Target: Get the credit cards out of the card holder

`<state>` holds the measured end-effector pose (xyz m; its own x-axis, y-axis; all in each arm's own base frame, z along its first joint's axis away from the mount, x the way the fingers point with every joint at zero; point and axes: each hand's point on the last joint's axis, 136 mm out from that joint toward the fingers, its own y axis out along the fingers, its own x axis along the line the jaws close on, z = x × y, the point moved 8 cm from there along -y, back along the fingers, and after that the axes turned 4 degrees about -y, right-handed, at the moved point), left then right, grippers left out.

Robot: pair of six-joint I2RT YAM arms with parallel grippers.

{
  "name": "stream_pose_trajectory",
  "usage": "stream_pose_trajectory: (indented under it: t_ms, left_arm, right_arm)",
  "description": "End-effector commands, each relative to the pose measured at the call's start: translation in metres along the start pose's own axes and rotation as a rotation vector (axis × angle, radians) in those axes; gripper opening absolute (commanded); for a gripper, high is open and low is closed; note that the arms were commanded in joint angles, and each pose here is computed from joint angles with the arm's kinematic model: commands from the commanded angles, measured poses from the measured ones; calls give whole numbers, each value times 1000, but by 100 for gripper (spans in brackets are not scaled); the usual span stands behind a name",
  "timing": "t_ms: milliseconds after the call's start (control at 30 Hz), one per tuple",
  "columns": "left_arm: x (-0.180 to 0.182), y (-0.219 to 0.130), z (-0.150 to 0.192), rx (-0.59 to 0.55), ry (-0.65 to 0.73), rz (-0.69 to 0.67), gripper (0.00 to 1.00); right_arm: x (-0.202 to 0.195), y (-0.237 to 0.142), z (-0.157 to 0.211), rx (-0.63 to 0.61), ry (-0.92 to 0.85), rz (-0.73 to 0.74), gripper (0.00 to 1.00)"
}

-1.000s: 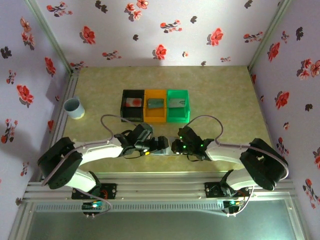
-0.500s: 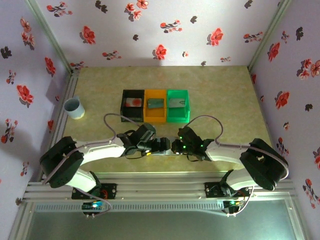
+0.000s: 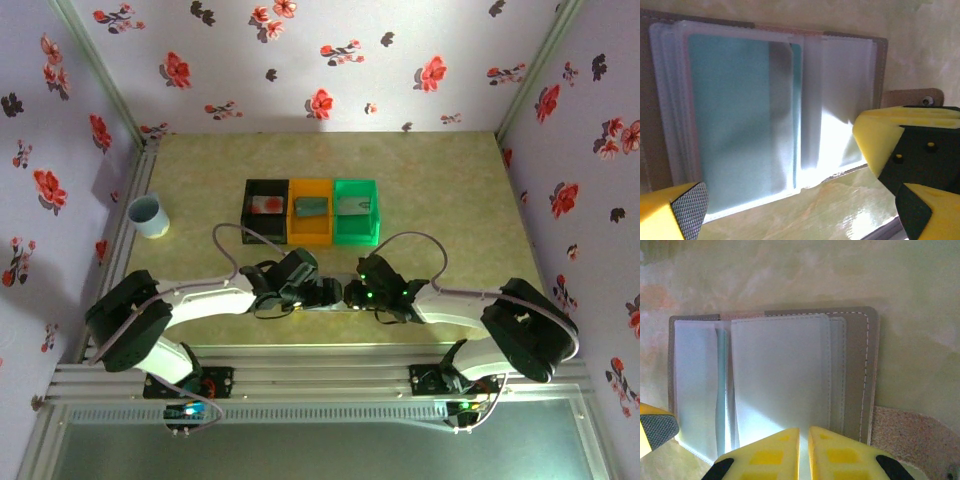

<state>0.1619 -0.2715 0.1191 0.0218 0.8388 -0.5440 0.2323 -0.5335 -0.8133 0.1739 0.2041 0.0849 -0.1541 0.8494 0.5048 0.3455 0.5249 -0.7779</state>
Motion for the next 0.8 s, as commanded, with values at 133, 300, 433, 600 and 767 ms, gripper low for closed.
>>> stream_pose_trajectory:
  t_ms: [133,300,433,600,767]
  left_arm:
    - [-3,-3,-2,-28,40,-50,100]
    - [-8,0,-1,-22,50,-49,100]
    - [-11,2,0,-17,56,-48,100]
    - [-10,3,0,-18,61,-60,100]
    - [-8,0,0,-34,74,-98,100]
  right_arm:
    - [-12,1,9,15,10,60,13]
    - [-13,1,10,16,9,61,13]
    - [-13,1,10,16,9,61,13]
    - [-14,0,11,15,9,62,13]
    - [-14,0,11,15,6,64,13]
